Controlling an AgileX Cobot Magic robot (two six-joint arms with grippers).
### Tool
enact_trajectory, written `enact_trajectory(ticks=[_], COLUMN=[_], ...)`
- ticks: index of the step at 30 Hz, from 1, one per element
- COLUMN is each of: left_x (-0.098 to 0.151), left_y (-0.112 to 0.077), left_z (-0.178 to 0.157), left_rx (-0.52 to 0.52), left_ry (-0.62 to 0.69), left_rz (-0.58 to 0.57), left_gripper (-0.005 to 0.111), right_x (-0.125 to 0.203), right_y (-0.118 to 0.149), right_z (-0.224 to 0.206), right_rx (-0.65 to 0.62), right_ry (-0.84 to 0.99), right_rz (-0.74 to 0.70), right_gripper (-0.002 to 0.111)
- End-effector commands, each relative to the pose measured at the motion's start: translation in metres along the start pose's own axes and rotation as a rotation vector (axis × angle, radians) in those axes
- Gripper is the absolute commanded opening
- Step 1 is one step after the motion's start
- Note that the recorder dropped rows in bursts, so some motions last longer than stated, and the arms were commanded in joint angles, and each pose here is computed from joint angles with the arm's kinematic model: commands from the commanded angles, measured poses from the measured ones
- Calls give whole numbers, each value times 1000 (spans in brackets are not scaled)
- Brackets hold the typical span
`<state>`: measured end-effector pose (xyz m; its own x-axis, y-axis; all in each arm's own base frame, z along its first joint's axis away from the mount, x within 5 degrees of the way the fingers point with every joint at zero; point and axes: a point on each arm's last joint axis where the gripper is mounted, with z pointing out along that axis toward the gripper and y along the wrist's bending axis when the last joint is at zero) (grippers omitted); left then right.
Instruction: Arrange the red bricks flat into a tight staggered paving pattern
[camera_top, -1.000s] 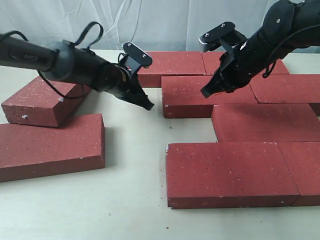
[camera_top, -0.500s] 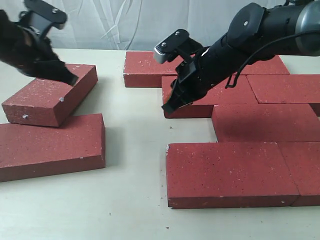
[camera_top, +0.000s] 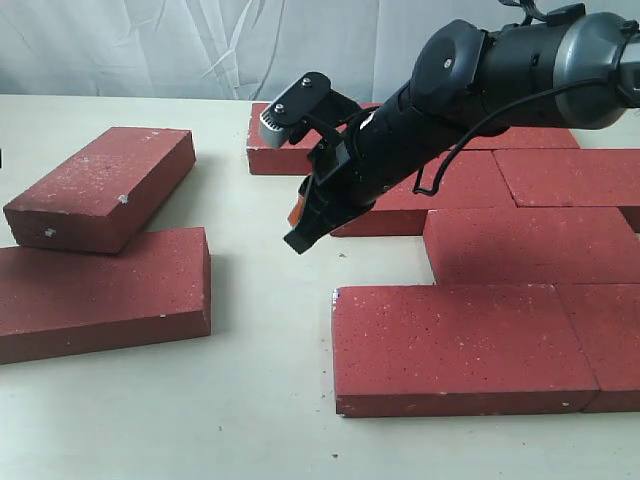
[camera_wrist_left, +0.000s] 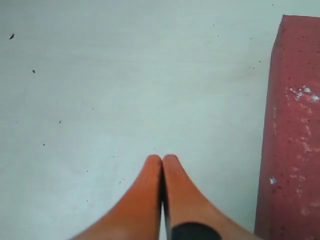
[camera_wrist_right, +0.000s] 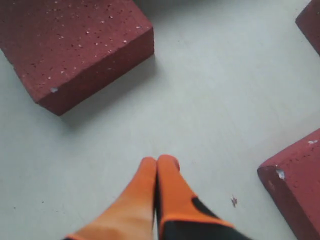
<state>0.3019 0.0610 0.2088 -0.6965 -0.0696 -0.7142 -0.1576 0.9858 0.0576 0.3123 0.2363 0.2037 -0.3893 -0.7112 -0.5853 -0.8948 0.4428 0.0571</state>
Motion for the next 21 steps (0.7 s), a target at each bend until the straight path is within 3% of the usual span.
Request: enact_trajectory(ticks=[1,6,16,21], left_x=[10,17,10,9], left_y=[1,-4,-55,-69], left_z=[23,41,37,35], left_rx=[5,17,126,158], left_ry=[15,59,32,2], left_rz=[-45,-54,80,109], left_gripper=[0,0,0,0], right_x=[-4,-4,-4,-4], right_y=[-1,-1,-1,-1], right_z=[-2,-2,-2,-2], right_rx=[17,19,20,20], right_ry=[-22,-23,-24,-24], right_rz=[-5,-7,-7,-7], right_gripper=[-1,-1,-1,-1])
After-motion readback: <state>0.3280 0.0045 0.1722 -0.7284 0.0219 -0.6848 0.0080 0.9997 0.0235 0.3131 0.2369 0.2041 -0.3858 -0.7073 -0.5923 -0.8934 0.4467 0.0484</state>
